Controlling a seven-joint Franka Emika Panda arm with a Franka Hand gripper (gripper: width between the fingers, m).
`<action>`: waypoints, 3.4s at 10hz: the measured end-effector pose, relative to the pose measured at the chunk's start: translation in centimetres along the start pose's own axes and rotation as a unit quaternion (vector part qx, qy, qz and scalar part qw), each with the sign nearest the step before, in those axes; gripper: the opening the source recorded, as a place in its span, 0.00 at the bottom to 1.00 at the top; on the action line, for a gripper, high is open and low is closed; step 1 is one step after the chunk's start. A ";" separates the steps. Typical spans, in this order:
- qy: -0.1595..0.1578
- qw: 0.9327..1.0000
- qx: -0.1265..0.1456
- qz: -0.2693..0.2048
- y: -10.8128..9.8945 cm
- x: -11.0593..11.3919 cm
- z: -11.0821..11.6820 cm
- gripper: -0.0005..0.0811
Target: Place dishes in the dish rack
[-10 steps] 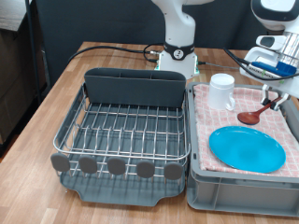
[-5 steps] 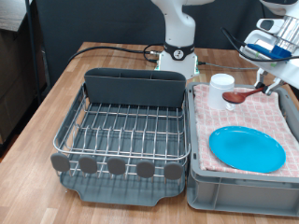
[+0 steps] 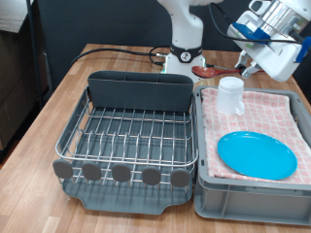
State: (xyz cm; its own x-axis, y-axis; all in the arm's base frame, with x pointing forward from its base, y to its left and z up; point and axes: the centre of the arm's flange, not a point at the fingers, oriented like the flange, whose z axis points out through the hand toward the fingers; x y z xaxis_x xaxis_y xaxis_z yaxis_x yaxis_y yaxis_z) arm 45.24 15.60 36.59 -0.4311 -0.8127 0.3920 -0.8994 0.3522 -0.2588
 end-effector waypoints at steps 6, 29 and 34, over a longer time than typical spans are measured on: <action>-0.042 0.996 -0.057 0.054 1.1 5.3 0.5 0.12; -0.214 0.938 -0.202 0.181 3.6 17.8 8.4 0.12; -0.226 0.928 -0.223 0.193 4.1 19.3 11.4 0.12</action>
State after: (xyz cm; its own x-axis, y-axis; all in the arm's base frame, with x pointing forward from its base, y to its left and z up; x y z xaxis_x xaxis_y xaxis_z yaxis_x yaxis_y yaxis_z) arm 34.04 -3.88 33.03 -0.7437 -0.6623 -0.0909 -0.6683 0.7327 0.1285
